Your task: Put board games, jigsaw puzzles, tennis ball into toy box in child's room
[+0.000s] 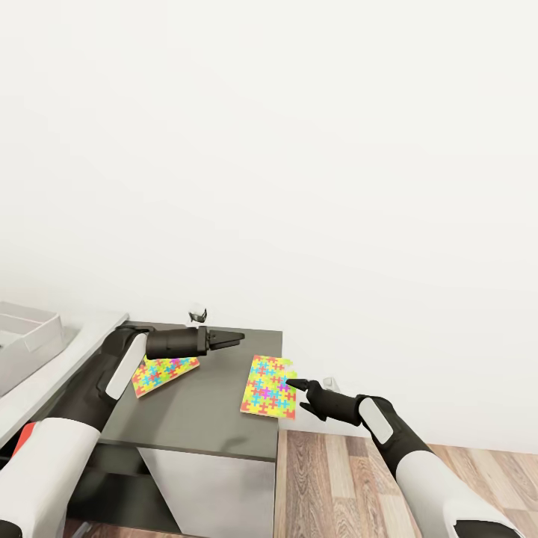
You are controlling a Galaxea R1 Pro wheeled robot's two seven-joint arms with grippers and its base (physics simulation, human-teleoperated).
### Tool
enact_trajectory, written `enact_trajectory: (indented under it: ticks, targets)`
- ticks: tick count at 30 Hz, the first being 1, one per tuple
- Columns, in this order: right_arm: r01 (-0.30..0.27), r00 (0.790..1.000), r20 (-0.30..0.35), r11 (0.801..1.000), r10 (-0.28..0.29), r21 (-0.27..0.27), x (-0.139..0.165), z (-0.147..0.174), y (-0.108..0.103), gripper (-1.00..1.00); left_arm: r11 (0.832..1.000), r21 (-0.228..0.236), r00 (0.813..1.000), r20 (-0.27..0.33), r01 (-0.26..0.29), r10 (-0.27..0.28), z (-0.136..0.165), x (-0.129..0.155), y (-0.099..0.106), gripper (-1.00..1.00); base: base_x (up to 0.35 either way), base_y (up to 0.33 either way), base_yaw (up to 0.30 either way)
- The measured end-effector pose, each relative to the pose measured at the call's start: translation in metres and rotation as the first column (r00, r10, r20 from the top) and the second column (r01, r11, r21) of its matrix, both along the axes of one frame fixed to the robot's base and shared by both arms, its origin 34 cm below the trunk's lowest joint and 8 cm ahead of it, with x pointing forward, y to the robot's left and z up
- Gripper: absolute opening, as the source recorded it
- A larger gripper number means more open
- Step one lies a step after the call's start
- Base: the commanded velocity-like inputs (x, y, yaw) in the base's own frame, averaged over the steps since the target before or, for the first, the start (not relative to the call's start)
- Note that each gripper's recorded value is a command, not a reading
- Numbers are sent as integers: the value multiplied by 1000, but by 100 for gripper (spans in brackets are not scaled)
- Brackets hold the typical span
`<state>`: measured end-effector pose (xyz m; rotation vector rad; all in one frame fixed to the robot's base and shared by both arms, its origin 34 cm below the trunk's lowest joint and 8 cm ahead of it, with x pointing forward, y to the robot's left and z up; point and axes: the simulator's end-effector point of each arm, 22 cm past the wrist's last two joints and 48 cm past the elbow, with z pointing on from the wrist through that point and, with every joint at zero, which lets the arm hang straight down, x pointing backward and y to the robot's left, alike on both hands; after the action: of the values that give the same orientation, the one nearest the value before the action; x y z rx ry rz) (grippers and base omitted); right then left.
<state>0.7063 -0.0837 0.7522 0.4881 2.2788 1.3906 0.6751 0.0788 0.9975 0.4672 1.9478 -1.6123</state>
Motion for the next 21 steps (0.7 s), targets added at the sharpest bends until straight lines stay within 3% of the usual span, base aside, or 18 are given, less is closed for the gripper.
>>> enact_trajectory:
  ticks: [21]
  targets:
    - [0, 1000, -1, 1000, 0, 0, 0, 0, 0, 100, 1000, 1, 1000, 0, 1, -1, 0, 0, 0, 100, 0, 0, 0]
